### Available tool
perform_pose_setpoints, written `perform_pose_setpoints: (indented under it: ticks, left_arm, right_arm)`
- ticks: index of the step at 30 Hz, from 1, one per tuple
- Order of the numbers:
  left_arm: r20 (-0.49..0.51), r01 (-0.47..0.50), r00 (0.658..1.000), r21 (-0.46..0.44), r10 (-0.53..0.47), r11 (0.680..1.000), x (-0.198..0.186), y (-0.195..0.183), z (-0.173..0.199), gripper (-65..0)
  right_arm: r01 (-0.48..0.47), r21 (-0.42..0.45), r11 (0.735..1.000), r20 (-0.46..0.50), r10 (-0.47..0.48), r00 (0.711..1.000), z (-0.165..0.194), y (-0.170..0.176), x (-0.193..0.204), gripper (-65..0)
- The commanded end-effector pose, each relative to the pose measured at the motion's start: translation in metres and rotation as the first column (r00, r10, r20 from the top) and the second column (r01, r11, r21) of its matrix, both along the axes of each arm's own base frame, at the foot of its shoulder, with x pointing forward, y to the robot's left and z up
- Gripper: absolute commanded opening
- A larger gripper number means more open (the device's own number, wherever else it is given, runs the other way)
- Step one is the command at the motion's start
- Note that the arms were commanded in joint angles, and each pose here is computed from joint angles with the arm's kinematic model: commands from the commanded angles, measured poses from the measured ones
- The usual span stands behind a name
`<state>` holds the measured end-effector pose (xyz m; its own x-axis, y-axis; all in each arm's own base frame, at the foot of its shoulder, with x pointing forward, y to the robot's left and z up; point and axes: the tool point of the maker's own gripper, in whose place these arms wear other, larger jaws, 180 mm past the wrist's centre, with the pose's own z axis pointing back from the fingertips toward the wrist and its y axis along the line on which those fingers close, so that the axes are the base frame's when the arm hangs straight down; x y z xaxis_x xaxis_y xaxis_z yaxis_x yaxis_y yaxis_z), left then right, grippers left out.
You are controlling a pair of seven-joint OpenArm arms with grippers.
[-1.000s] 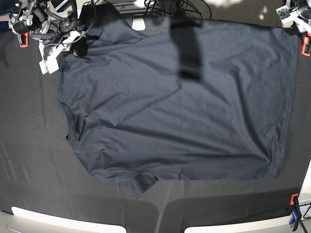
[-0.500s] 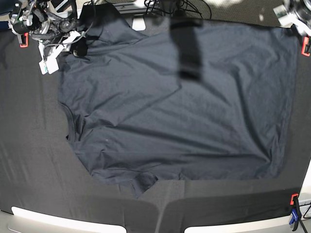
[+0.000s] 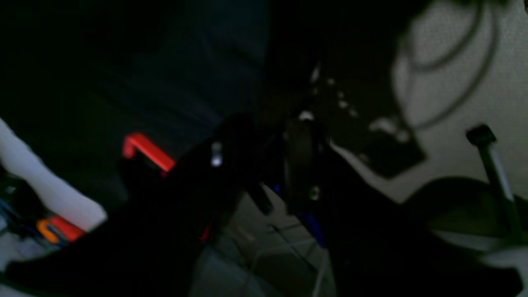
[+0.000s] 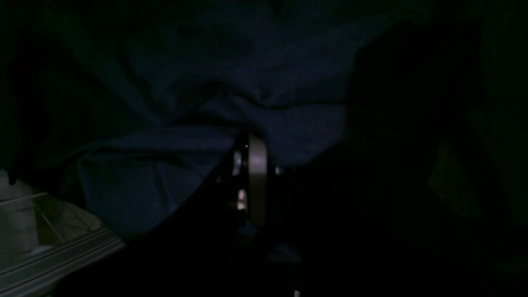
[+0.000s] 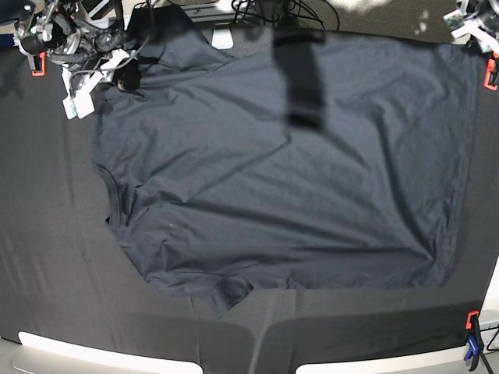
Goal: Layout the t-shirt on the table in an organized manner, then fold the t-shirt properly
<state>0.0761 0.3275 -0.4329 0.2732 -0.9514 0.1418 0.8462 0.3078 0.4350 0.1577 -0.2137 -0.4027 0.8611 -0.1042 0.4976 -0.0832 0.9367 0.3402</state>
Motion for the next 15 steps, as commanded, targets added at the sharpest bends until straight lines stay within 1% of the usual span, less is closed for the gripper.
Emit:
perform_pose_setpoints:
  ticks: [1, 3, 6, 8, 12, 13, 15]
  left_arm:
    - [0.018, 0.013, 1.000, 0.000, -0.013, 1.000, 0.005, 0.002, 0.005, -51.7]
    - [0.020, 0.018, 1.000, -0.009, -0.018, 1.000, 0.005, 0.001, 0.005, -55.1]
    - [0.025, 0.023, 0.999, -0.011, -0.022, 1.000, 0.007, -0.001, 0.007, -62.3]
    - [0.036, 0.026, 0.999, -0.012, -0.025, 1.000, 0.009, -0.002, 0.008, -63.9]
    - [0.131, -0.005, 0.991, -0.033, 0.009, 0.999, 0.026, -0.005, 0.019, -63.8]
    - [0.138, -0.005, 0.990, -0.033, 0.010, 0.999, 0.027, -0.005, 0.020, -62.5]
    - [0.137, -0.005, 0.990, -0.032, 0.010, 0.999, 0.027, -0.005, 0.020, -57.0]
  right_arm:
    - [-0.009, -0.006, 1.000, 0.052, 0.009, 0.999, 0.011, -0.002, 0.008, -65.0]
    - [-0.009, -0.006, 1.000, 0.052, 0.009, 0.999, 0.011, -0.002, 0.008, -65.0]
    - [-0.009, -0.006, 1.000, 0.052, 0.009, 0.999, 0.011, -0.002, 0.008, -65.0]
    - [-0.009, -0.006, 1.000, 0.052, 0.009, 0.999, 0.011, -0.002, 0.008, -65.0]
    - [-0.009, -0.006, 1.000, 0.052, 0.010, 0.999, 0.011, -0.002, 0.008, -65.0]
    - [-0.009, -0.006, 1.000, 0.052, 0.010, 0.999, 0.011, -0.002, 0.008, -65.0]
    - [-0.009, -0.006, 1.000, 0.052, 0.010, 0.999, 0.011, -0.002, 0.008, -65.0]
